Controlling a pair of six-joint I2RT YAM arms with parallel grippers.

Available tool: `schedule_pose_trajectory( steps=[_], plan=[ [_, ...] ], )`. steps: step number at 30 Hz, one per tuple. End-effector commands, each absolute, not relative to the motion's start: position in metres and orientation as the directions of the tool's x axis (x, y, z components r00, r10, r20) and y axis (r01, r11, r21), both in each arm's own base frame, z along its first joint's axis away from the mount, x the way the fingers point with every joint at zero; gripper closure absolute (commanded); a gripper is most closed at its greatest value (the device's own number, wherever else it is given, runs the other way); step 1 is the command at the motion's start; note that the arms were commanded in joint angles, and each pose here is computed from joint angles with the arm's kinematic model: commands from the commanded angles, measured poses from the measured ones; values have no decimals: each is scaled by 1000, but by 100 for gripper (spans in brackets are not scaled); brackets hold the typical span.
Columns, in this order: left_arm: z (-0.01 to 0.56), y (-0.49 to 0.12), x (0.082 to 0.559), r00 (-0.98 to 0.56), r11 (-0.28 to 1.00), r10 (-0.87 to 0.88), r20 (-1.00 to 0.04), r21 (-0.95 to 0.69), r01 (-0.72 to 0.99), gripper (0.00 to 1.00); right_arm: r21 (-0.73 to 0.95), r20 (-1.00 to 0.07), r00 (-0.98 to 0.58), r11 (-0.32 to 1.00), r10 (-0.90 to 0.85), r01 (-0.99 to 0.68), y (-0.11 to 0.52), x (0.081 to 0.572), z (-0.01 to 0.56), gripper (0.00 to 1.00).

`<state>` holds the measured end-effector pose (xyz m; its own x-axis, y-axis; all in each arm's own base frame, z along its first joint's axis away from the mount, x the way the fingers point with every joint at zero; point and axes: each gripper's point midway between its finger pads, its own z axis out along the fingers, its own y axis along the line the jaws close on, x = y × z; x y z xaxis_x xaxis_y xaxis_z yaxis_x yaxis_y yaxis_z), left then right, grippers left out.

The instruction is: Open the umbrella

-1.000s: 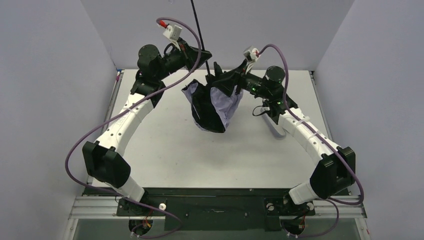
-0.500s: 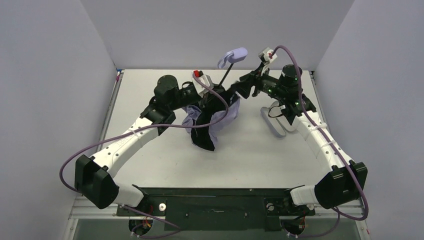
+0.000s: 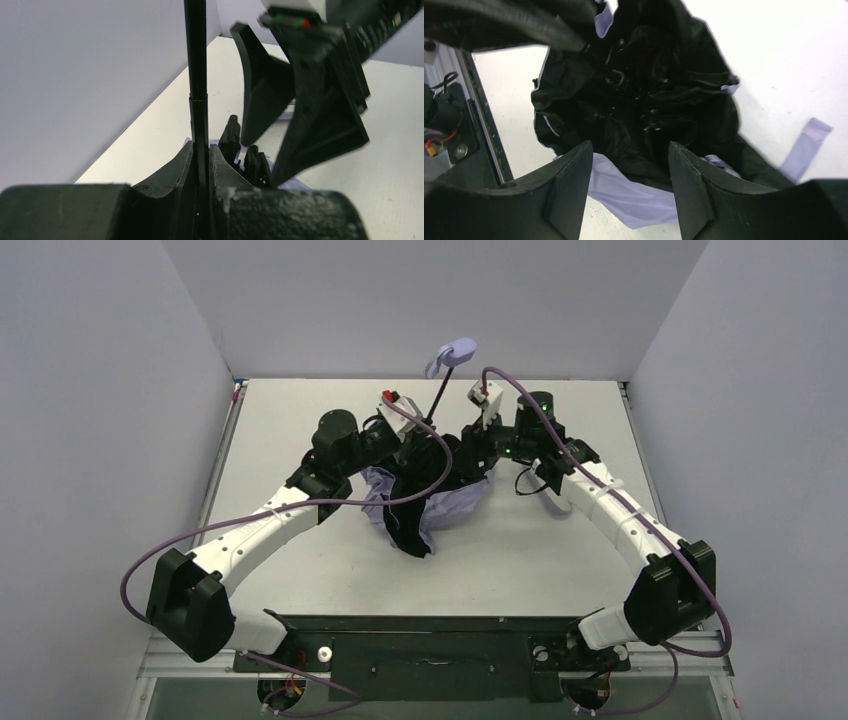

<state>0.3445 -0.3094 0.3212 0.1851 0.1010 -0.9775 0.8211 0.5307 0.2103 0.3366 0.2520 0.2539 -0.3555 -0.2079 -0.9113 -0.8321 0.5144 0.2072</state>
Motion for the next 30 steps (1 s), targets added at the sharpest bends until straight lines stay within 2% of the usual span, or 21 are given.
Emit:
schedule_pose_trajectory(
  steps=[1,6,10,15,18,20,23,27,30],
  plan=[
    [394,-302,355,267,628,-71,-961,165,761,100,179,-909,-333,487,-250,-855,270,334,231,50],
    [401,-300,359,219,652,-134,-967,80,754,100,237,-900,-384,507,-206,-829,283,347,208,54],
    [413,-292,365,189,670,-187,-964,16,742,100,240,-860,-422,501,-288,-831,281,347,170,53],
    [424,-274,379,194,695,-205,-959,-3,719,100,142,-774,-374,436,-511,-889,243,321,125,42],
    [424,-265,386,195,705,-202,-960,-4,709,100,88,-737,-337,411,-586,-907,204,307,116,38],
    [421,-264,387,189,701,-198,-962,-4,714,100,4,-704,-243,339,-667,-941,179,298,112,35],
    [418,-268,385,185,673,-198,-963,3,740,100,-31,-661,-193,283,-725,-959,157,283,113,32],
    [416,-276,381,172,645,-211,-962,-5,764,100,-51,-744,-150,280,-651,-959,172,287,152,33],
    [416,-282,379,165,632,-220,-961,-12,775,100,-11,-865,-197,410,-462,-912,200,319,205,37]
  ],
)
